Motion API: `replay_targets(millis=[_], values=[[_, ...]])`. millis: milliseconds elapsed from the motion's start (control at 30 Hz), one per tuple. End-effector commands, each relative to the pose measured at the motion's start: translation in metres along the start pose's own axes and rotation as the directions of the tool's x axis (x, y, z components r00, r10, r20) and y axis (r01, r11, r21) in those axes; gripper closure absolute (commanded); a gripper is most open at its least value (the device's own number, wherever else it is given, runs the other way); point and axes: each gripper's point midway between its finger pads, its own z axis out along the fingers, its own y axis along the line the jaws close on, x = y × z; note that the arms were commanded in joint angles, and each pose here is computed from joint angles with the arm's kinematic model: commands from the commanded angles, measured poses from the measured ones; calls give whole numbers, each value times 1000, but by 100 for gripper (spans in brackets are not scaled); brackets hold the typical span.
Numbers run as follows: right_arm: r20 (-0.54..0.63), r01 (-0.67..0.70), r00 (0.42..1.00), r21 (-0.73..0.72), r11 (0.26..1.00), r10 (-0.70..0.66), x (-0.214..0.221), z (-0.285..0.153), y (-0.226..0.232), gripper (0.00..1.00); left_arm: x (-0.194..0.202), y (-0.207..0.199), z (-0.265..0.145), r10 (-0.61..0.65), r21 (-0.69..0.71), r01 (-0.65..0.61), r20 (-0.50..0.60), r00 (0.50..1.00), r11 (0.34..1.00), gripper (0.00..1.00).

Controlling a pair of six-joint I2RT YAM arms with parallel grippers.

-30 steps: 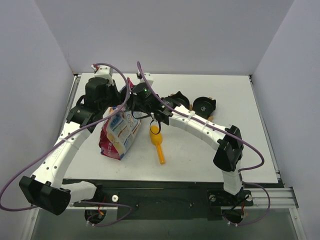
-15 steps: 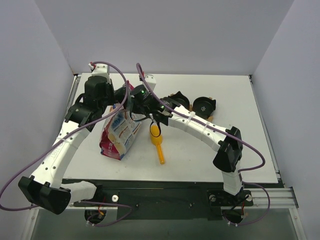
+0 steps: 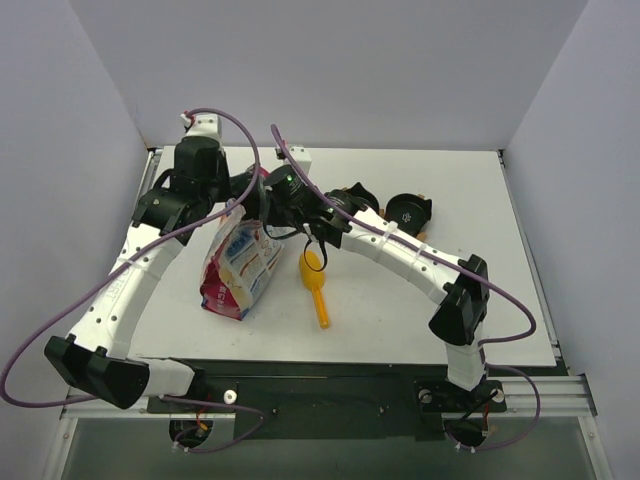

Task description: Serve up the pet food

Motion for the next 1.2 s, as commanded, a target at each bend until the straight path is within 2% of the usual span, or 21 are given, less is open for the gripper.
replay_targets(millis=[0, 33, 133, 167, 200, 267, 533, 633, 700, 767, 867, 1000, 1033, 1067, 1167], values=[[146, -34, 988, -84, 996, 46, -62, -41, 8, 100, -14, 8, -17, -44, -5, 44, 44, 998, 999, 79], [145, -34, 988, -88, 996, 47, -62, -42, 8, 100, -12, 7, -18, -61, 8, 61, 45, 997, 998, 71], [146, -48, 987, -99, 994, 62, -63, -42, 10, 100, 10, 0, -15, -72, 31, 72, 4, 997, 997, 57], [144, -51, 987, -107, 993, 67, -63, -42, 11, 100, 17, -2, -18, -77, 38, 77, -4, 997, 996, 45], [139, -57, 988, -116, 992, 73, -63, -42, 13, 100, 20, -4, -18, -77, 45, 77, -5, 997, 996, 42], [131, -55, 989, -120, 991, 71, -60, -40, 15, 100, 26, -7, -21, -85, 69, 85, -9, 996, 994, 30], [127, -39, 990, -117, 992, 54, -54, -38, 15, 100, 31, -34, -29, -108, 184, 108, -9, 994, 977, 12], [123, -41, 991, -118, 992, 56, -52, -38, 16, 100, 33, -40, -25, -95, 193, 100, -32, 995, 976, 11], [124, -41, 991, -126, 991, 57, -52, -39, 19, 100, 34, -42, -22, -87, 191, 93, -39, 995, 977, 13], [133, -39, 989, -136, 990, 57, -55, -42, 23, 100, 36, -42, -19, -71, 182, 78, -47, 996, 980, 23], [140, -40, 988, -138, 990, 59, -59, -42, 25, 100, 34, -30, -18, -37, 130, 41, -30, 999, 991, 48], [143, -26, 989, -129, 991, 45, -59, -42, 24, 100, 24, -20, -27, -14, 102, 13, 11, 1000, 995, 67], [149, -24, 988, -118, 993, 42, -59, -41, 22, 100, 24, -18, -28, -7, 97, 6, 11, 1000, 995, 79], [151, -25, 988, -119, 993, 43, -60, -42, 22, 100, 20, -16, -30, -1, 90, -1, 20, 1000, 996, 86], [150, -29, 988, -119, 992, 47, -59, -41, 21, 100, 12, -11, -34, 12, 71, -15, 43, 999, 997, 96]])
